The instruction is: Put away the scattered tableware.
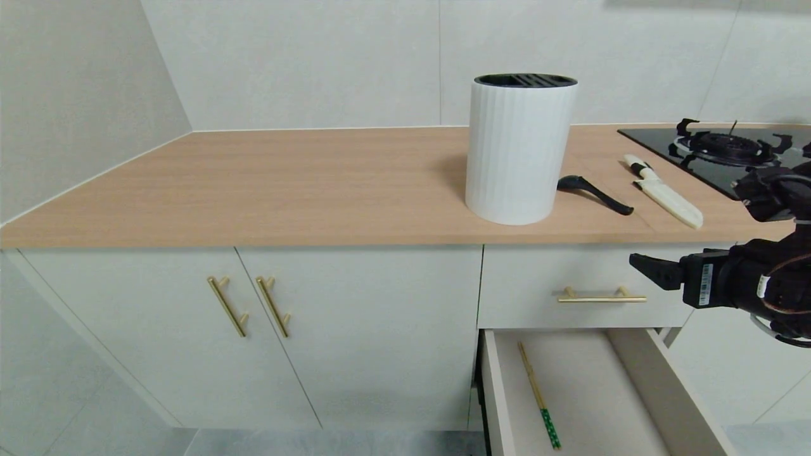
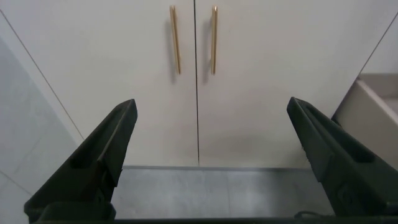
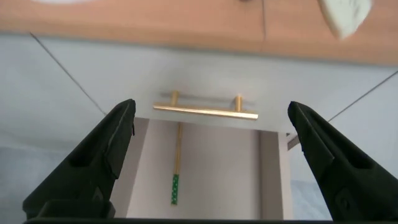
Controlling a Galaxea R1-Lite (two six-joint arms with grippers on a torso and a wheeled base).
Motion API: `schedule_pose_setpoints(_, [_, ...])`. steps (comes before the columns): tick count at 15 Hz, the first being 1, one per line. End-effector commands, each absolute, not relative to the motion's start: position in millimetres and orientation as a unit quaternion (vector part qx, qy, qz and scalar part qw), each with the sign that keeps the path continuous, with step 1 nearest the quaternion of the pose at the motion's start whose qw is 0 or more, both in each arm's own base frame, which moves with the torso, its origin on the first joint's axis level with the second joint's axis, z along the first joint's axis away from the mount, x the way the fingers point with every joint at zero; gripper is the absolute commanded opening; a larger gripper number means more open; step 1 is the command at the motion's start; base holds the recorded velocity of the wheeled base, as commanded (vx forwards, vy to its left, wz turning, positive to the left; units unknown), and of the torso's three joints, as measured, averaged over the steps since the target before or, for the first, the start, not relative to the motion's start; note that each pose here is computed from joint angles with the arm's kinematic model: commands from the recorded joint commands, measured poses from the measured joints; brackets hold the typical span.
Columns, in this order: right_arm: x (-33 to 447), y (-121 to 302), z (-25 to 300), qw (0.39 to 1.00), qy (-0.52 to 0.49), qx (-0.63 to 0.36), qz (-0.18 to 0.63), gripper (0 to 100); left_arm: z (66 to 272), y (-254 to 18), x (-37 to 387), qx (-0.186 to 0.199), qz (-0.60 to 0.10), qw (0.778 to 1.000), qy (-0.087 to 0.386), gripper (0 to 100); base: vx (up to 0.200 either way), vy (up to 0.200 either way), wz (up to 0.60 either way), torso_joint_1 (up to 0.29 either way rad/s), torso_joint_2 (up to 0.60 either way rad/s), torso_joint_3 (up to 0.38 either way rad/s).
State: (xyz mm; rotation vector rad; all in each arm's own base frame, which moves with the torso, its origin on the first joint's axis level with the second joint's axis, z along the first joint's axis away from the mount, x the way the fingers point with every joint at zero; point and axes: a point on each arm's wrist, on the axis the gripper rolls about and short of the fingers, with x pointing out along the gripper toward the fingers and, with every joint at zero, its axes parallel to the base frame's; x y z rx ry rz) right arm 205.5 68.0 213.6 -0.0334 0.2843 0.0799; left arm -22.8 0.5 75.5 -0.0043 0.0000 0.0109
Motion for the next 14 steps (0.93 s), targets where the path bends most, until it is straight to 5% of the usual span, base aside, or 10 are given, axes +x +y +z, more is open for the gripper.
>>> schedule_pose_setpoints(1, [206.5, 68.5, 212.2, 0.988, 0.145, -0.018, 0.040, 100, 75.5, 0.5, -22.7, -0.002, 0.005, 1.000, 0.001, 100, 0.000, 0.000, 0.00, 0.188, -0.46, -0.286])
schedule_pose_setpoints(10, [215.2, 71.3, 200.7, 0.985, 0.169, -0.025, 0.039, 100, 75.5, 0.5, -22.7, -0.002, 0.005, 1.000, 0.001, 100, 0.000, 0.000, 0.00, 0.206, -0.48, -0.281])
schedule_pose_setpoints(14, [240.4, 62.7, 185.7, 0.980, 0.193, -0.050, 0.012, 100, 75.5, 0.5, -22.7, -0.002, 0.005, 1.000, 0.001, 100, 0.000, 0.000, 0.00, 0.054, -0.12, -0.069])
